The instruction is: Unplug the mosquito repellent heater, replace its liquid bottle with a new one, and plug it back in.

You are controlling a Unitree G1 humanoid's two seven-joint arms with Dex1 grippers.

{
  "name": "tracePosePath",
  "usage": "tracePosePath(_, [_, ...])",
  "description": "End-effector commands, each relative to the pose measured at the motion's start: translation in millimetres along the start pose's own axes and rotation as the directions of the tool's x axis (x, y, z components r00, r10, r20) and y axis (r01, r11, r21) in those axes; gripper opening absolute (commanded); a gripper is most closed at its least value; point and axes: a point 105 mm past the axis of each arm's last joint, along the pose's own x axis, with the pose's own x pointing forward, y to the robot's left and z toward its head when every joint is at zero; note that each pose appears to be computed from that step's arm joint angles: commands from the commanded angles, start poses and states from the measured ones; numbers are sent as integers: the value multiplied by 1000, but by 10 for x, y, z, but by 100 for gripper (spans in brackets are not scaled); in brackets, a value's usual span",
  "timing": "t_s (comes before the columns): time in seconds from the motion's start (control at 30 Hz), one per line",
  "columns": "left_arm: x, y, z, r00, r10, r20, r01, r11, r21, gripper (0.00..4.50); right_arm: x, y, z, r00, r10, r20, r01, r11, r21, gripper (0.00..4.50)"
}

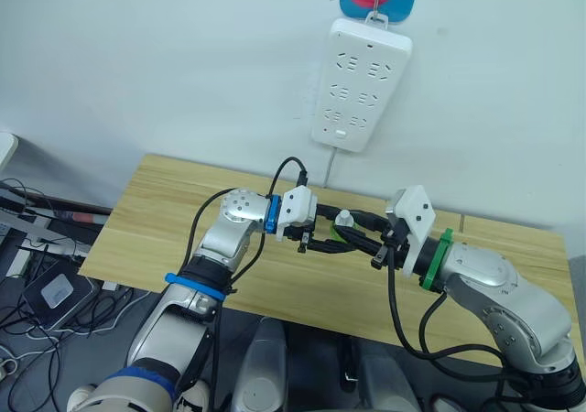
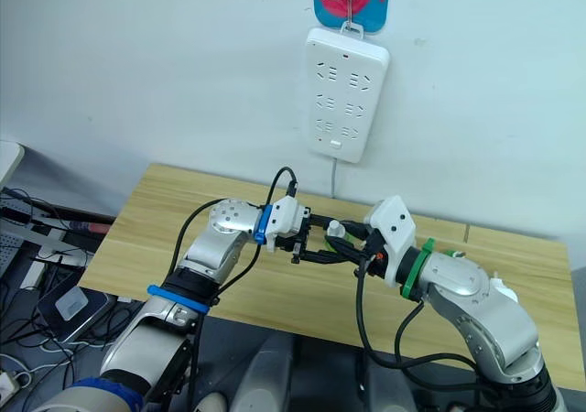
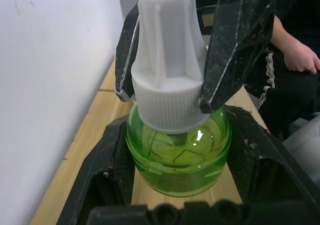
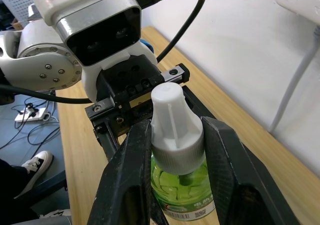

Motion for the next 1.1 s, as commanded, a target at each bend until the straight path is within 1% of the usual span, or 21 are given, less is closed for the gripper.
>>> tracePosePath(0.03, [65,-166,131,994,-105,43,103,993,51,226,17,265,192,966,253,54,-250,966,-61,111])
tracePosePath(0.13, [98,-351,158,974,-221,42,218,974,69,226,21,397,204,886,461,39,-458,886,-69,111])
tracePosePath(0.27, [69,-485,167,942,-335,12,333,939,90,226,29,341,159,780,626,-1,-625,778,-59,111])
tracePosePath(0.3, [56,-503,168,937,-350,4,348,933,92,226,34,305,148,765,644,-13,-643,763,-65,111])
tracePosePath(0.4, [0,-530,143,926,-378,-27,379,921,92,226,82,160,112,759,650,-44,-651,753,-98,111])
tracePosePath(0.47, [-26,-505,134,926,-375,-33,376,922,92,226,98,99,117,770,637,-38,-637,764,-104,111])
tracePosePath(0.53, [-39,-463,132,930,-365,-35,367,926,91,226,75,71,123,776,630,-37,-629,769,-112,184])
tracePosePath(0.57, [-42,-440,131,933,-358,-35,360,929,91,226,54,66,122,778,627,-39,-627,771,-116,206])
tracePosePath(0.6, [-43,-400,130,938,-345,-34,347,933,91,226,8,56,118,784,619,-43,-620,776,-118,236])
tracePosePath(0.67, [-44,-335,129,946,-324,-32,325,941,93,226,-93,46,105,797,601,-59,-603,788,-123,309])
tracePosePath(0.7, [-45,-295,128,951,-307,-30,309,946,93,226,-171,29,96,813,579,-68,-583,804,-116,348])
tracePosePath(0.73, [-45,-267,124,955,-296,-30,297,950,95,226,-228,15,84,826,558,-78,-564,818,-114,372])
tracePosePath(0.77, [-46,-230,122,961,-276,-27,277,957,89,226,-287,-28,63,858,506,-86,-513,850,-118,404])
tracePosePath(0.8, [-48,-206,119,965,-263,-24,264,961,84,226,-323,-55,50,879,468,-92,-477,871,-121,442])
tracePosePath(0.9, [-62,-158,101,974,-225,-25,226,971,79,226,-380,-69,-7,924,368,-101,-379,918,-118,447])
tracePosePath(1.0, [-63,-97,85,985,-170,-24,171,983,67,226,-352,-24,5,958,278,-71,-285,952,-116,447])
tracePosePath(1.03, [-62,-57,81,990,-137,-24,138,989,57,226,-286,-41,27,978,204,-48,-209,970,-126,447])
tracePosePath(1.1, [-67,12,62,996,-83,-32,84,995,54,226,-169,-51,52,997,82,-9,-83,987,-140,447])
